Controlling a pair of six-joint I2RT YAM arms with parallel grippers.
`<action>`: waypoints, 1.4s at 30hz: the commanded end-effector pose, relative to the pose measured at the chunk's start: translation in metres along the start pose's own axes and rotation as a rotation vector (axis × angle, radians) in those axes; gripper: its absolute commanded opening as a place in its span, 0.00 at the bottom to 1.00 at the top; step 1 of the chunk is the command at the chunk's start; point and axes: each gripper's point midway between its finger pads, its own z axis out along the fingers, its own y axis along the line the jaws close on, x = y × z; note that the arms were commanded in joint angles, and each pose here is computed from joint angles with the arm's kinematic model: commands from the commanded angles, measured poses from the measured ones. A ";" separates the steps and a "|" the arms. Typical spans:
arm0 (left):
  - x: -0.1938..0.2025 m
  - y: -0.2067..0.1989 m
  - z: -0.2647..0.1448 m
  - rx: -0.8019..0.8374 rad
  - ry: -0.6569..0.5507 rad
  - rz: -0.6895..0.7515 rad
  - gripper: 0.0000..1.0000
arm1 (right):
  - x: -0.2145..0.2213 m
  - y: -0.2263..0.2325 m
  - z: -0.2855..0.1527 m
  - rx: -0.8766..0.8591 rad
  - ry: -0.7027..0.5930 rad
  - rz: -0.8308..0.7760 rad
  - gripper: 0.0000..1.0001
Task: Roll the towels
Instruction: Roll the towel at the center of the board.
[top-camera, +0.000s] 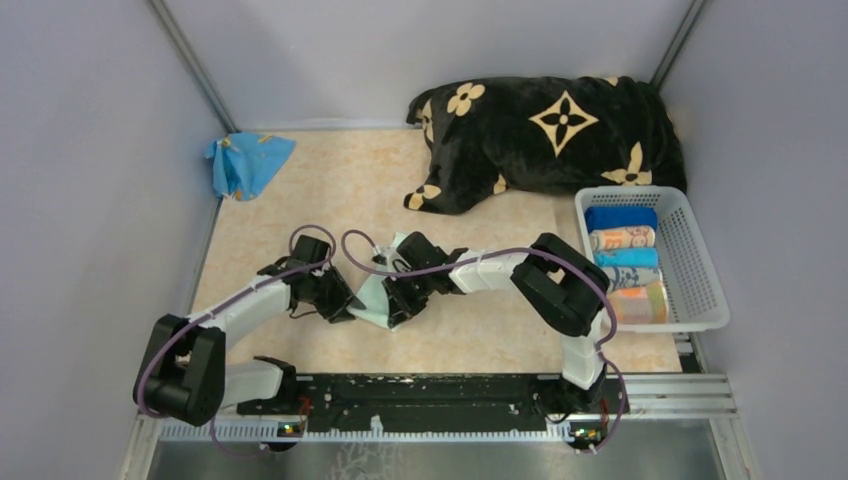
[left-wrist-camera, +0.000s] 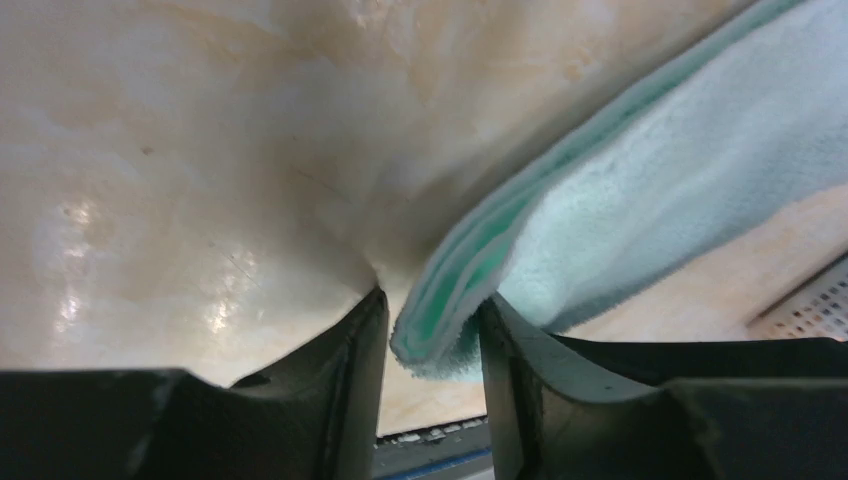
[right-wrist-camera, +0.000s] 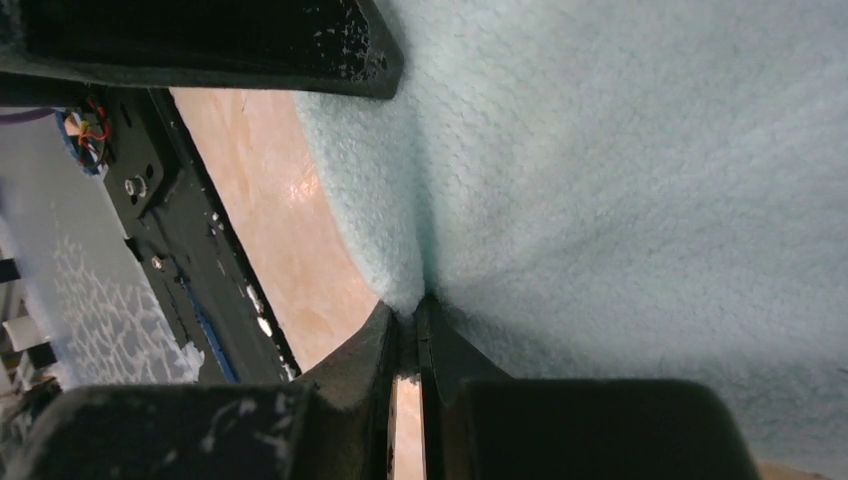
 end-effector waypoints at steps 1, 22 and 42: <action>-0.010 0.006 0.006 -0.055 -0.044 -0.014 0.37 | -0.007 0.007 -0.003 -0.052 -0.054 0.043 0.03; -0.036 0.012 -0.037 -0.127 -0.202 0.070 0.72 | -0.022 -0.007 -0.021 -0.285 -0.080 0.348 0.01; 0.003 -0.035 -0.027 0.202 -0.011 0.166 0.76 | -0.012 -0.035 -0.011 -0.243 -0.033 0.464 0.03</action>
